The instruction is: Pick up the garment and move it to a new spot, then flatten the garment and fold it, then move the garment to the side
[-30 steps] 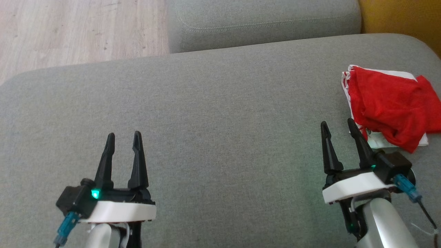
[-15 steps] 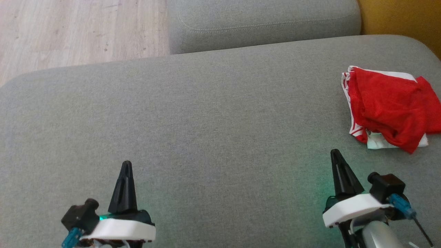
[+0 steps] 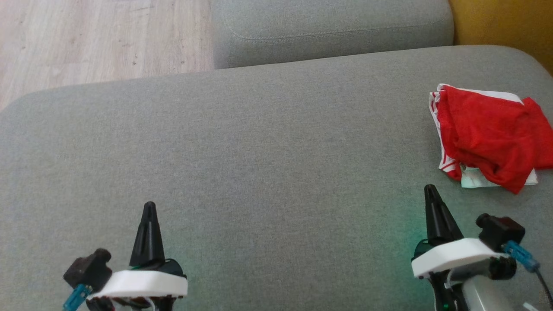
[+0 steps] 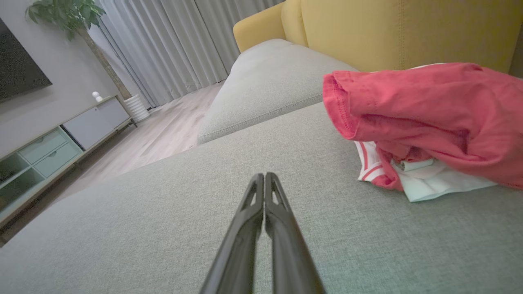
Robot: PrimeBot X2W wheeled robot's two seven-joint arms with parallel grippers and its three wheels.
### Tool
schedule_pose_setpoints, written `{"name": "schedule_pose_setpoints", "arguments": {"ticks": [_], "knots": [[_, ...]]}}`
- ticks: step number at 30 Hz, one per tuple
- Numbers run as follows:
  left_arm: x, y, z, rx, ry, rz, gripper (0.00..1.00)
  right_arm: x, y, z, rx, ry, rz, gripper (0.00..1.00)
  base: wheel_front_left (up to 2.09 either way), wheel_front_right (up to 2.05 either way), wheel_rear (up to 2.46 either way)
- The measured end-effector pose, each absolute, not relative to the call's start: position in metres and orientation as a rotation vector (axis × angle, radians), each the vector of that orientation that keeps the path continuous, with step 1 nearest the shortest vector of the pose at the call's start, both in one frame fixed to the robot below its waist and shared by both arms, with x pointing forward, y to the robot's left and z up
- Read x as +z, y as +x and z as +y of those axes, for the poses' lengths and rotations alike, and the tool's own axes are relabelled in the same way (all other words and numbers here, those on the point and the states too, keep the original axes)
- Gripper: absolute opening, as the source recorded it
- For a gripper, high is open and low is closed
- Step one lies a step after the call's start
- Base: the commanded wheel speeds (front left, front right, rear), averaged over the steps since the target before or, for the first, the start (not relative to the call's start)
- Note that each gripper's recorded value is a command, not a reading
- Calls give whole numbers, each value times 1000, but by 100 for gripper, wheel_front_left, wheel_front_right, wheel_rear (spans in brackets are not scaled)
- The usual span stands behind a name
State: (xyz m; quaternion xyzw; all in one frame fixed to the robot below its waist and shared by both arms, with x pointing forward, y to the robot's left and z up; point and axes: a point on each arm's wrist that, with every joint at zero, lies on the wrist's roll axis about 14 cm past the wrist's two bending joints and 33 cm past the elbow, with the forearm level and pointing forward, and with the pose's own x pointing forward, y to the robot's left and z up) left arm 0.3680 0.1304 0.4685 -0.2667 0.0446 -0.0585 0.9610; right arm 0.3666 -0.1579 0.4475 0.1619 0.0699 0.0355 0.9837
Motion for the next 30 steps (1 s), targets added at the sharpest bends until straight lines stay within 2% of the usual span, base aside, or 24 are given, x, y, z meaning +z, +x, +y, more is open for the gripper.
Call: {"name": "schedule_pose_setpoints", "arguments": {"ticks": [30], "knots": [[463, 368, 149, -27, -829, 134, 0, 453, 371, -177, -33, 682, 144, 0, 0, 0, 0]]}}
